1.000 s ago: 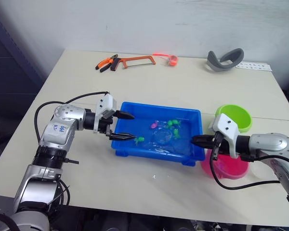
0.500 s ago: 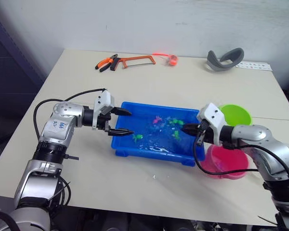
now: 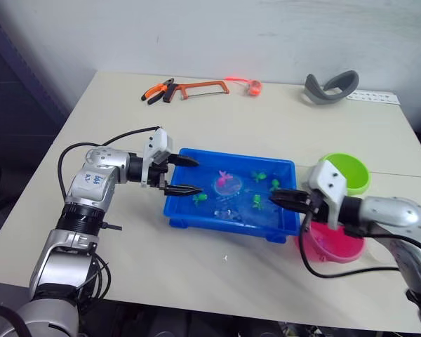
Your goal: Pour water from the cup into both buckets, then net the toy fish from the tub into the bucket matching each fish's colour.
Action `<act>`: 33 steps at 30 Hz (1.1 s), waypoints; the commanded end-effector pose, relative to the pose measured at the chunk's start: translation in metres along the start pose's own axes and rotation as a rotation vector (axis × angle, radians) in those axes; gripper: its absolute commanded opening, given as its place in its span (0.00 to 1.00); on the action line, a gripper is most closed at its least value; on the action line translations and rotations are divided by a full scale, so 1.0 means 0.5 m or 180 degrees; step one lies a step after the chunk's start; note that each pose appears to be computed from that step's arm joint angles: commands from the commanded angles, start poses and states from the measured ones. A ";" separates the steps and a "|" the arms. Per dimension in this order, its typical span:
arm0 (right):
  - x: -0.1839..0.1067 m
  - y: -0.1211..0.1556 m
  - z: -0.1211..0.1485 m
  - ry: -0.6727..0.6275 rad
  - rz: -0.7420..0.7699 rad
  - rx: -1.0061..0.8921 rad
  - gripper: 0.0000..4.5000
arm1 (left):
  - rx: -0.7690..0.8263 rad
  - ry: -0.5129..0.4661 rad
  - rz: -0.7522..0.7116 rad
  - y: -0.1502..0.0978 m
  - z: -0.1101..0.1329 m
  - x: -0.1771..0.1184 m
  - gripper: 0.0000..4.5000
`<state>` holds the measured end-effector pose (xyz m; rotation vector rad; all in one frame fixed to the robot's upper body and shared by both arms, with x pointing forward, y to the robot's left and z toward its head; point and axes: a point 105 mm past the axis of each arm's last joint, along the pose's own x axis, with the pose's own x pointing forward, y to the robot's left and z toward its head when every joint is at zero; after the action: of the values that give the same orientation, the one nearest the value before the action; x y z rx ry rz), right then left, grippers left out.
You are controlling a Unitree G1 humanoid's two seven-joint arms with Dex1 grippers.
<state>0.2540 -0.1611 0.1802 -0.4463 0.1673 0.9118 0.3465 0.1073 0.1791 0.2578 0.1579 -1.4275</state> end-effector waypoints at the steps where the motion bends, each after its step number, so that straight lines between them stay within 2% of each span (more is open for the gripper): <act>1: -0.057 0.001 0.049 -0.0267 -0.0289 -0.0257 0.00 | 0.0185 -0.0206 -0.0319 -0.026 0.049 0.021 1.00; 5: -0.127 0.007 0.049 -0.0290 -0.0642 -0.0222 0.00 | 0.0240 -0.0256 -0.0541 -0.043 0.056 0.049 1.00; 11: -0.218 0.044 0.048 -0.0229 -0.0955 -0.0065 0.00 | 0.0297 -0.0307 -0.0752 -0.048 0.063 0.086 1.00; 17: -0.304 0.087 0.023 0.0228 -0.1324 -0.0009 0.00 | 0.0390 -0.0323 -0.0968 -0.050 0.070 0.115 1.00; 21: -0.339 0.101 0.005 0.0576 -0.1492 -0.0115 0.00 | 0.0424 -0.0342 -0.1051 -0.050 0.073 0.127 1.00; 24: -0.360 0.111 -0.023 0.1077 -0.1469 -0.0594 0.00 | 0.0447 -0.0352 -0.1097 -0.050 0.074 0.135 1.00; 29: -0.368 0.117 -0.058 0.1493 -0.1401 -0.1231 0.00 | 0.0481 -0.0363 -0.1115 -0.046 0.078 0.140 1.00; 33: -0.367 0.115 -0.076 0.2104 -0.0980 -0.2620 0.00 | 0.0499 -0.0368 -0.1060 -0.039 0.077 0.140 1.00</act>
<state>0.0998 -0.2776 0.1918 -1.1383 0.3062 0.4088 0.3333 0.0296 0.1876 0.2579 0.0367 -1.7868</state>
